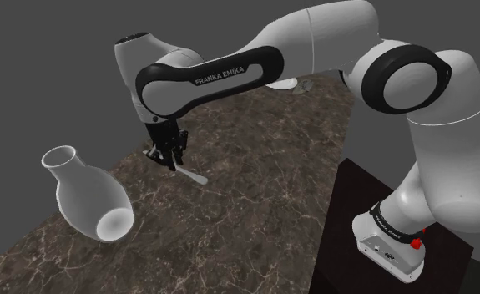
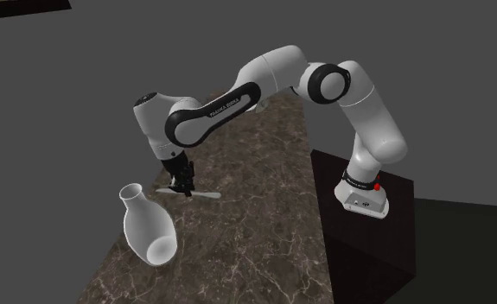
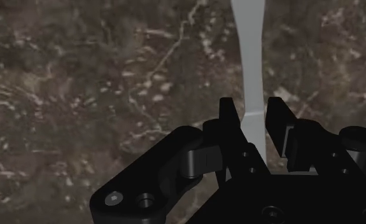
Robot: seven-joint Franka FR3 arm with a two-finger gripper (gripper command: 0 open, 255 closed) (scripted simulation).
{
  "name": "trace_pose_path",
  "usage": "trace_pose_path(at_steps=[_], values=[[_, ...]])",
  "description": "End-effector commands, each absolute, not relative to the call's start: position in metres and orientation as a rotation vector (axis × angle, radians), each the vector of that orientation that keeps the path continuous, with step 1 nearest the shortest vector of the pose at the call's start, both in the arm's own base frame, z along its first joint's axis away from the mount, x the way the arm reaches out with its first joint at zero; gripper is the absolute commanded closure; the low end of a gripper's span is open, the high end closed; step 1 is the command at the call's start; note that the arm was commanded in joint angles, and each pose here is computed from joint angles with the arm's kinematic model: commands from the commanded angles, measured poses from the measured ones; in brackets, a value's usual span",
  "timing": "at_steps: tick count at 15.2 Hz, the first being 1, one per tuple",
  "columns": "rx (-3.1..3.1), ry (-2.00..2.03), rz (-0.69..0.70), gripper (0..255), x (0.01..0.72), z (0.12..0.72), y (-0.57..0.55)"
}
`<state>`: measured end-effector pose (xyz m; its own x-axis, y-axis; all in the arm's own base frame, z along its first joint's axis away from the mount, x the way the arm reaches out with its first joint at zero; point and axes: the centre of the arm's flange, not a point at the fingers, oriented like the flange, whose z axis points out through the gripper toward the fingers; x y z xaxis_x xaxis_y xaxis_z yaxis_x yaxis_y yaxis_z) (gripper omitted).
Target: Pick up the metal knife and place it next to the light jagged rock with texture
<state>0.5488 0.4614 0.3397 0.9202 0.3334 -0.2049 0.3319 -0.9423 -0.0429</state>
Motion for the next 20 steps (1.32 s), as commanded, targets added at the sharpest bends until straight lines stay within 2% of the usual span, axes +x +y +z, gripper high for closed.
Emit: trace_pose_path(at_steps=[1, 17, 20], values=[[-3.071, -0.533, 0.334, 255, 0.548, 0.348, 0.462], [-3.071, -0.533, 0.334, 255, 0.548, 0.430, 0.462], [-3.071, -0.533, 0.334, 255, 0.550, 0.430, 0.422]])
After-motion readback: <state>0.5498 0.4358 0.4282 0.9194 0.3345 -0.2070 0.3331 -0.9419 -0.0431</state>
